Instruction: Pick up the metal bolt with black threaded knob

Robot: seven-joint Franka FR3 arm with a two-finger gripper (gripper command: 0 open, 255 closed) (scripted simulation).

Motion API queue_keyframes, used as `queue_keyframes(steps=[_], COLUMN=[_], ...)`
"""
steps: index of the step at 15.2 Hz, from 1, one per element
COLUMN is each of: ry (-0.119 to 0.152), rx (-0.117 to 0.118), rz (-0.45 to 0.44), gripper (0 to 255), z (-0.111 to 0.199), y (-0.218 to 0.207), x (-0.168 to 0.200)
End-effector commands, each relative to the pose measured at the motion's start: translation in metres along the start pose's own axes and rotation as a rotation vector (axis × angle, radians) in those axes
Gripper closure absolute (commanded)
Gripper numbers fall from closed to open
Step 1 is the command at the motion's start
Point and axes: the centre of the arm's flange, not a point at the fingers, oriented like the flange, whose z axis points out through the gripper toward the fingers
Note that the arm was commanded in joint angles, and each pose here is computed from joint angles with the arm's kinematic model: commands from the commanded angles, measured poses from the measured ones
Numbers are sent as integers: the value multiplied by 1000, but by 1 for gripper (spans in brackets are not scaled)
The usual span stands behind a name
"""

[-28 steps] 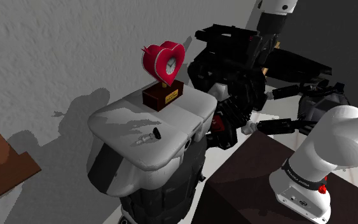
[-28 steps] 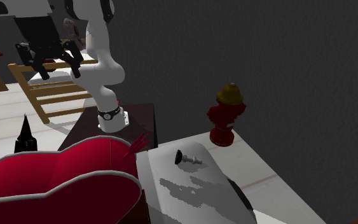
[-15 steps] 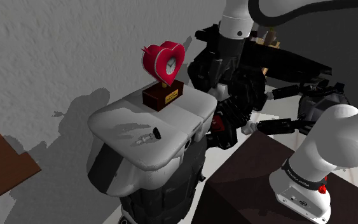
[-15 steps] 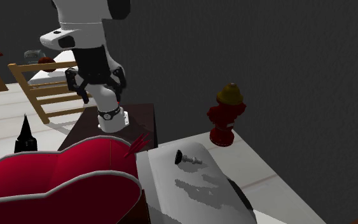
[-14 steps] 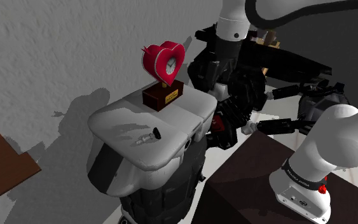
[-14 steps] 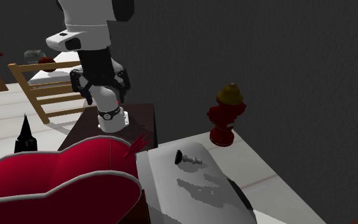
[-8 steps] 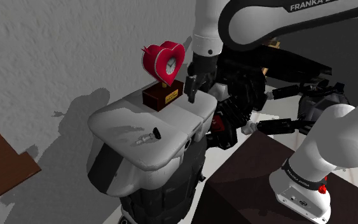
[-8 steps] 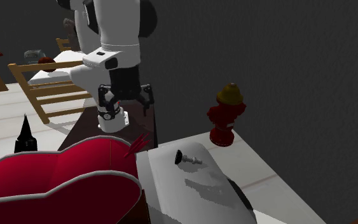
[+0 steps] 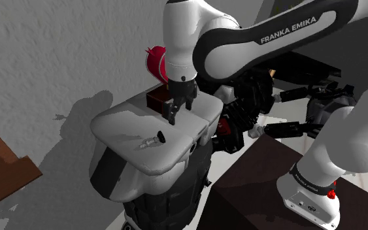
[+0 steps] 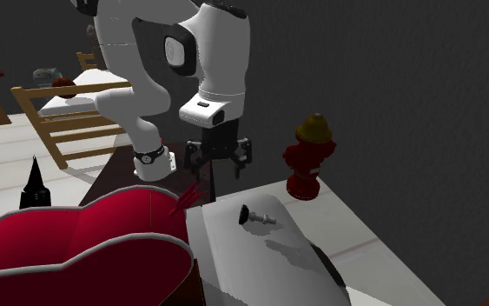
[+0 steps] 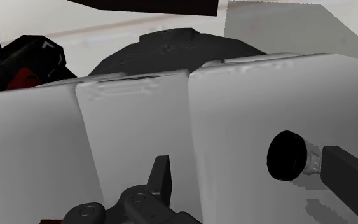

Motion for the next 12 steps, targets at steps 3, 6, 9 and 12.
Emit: queue_keyframes(steps=[3,6,9,12], ry=[9,12,12,12], rx=[-22,-32,-32,-32], rz=[-31,-44,-44,-44], gripper=[0,0,0,0], z=[24,39,55,71], y=[-47,-68,-70,-72], x=[19,26,26,25])
